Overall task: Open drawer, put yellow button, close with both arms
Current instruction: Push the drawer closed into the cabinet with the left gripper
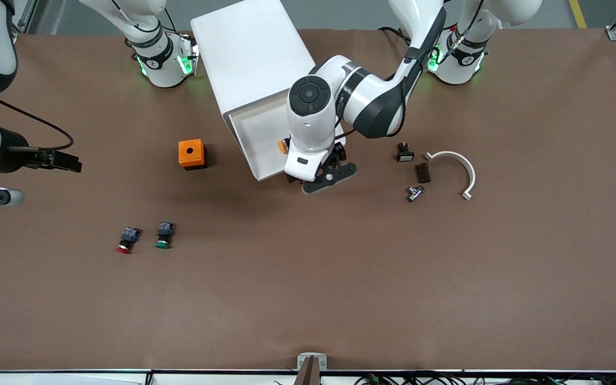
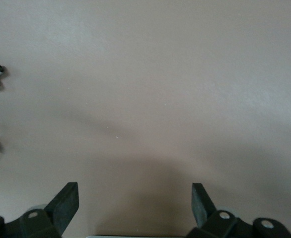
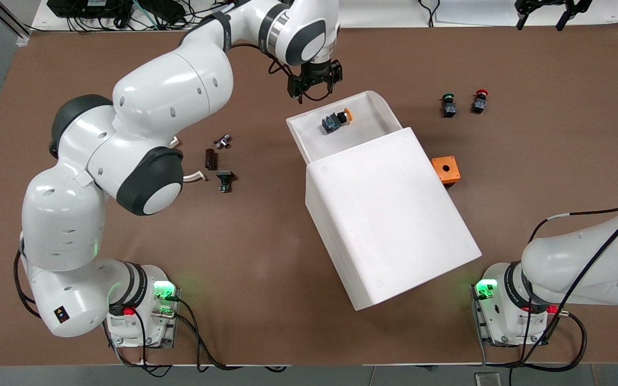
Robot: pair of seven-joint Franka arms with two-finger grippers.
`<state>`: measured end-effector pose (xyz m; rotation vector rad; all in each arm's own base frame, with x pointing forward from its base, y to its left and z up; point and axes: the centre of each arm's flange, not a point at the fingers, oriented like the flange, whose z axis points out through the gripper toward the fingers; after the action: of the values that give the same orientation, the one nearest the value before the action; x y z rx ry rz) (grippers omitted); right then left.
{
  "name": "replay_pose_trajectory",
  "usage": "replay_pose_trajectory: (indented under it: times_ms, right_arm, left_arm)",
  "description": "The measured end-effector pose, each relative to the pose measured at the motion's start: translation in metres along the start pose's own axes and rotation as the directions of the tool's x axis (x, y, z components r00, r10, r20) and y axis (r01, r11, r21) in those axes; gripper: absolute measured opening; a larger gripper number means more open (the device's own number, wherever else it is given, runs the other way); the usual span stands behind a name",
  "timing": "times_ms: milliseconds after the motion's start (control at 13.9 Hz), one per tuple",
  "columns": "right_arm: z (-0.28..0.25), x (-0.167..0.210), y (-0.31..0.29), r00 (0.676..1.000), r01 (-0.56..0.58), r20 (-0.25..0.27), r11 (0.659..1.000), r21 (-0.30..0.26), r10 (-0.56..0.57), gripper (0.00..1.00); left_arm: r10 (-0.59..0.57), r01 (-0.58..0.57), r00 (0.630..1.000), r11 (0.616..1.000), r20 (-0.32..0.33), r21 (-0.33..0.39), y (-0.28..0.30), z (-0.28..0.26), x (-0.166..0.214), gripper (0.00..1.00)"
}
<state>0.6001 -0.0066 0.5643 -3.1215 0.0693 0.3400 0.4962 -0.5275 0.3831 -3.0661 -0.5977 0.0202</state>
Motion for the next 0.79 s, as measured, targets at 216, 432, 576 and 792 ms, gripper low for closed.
replay_pose_trajectory:
  times_ms: [216, 432, 576, 792]
  right_arm:
    - [-0.001, 0.001, 0.022, 0.996, 0.087, -0.007, 0.996, 0.007, -0.087, 1.0]
    - [-0.001, 0.001, 0.021, 0.995, 0.103, -0.012, 0.995, 0.008, -0.103, 1.0]
    - [-0.001, 0.001, 0.019, 0.994, 0.106, -0.012, 0.994, 0.007, -0.106, 1.0]
    - [-0.001, 0.001, 0.018, 0.994, 0.109, -0.005, 0.994, 0.007, -0.109, 1.0]
  left_arm:
    - [0.008, -0.008, 1.0, 1.0, 0.008, 0.003, 0.008, 0.005, -0.023, 1.0]
    - [0.011, -0.011, 1.0, 1.0, 0.013, 0.001, 0.016, 0.007, -0.047, 1.0]
    - [0.009, -0.008, 0.999, 1.0, 0.052, -0.008, 0.02, 0.01, -0.063, 1.0]
    - [0.018, -0.018, 0.994, 1.0, 0.105, -0.004, 0.024, 0.021, -0.086, 1.0]
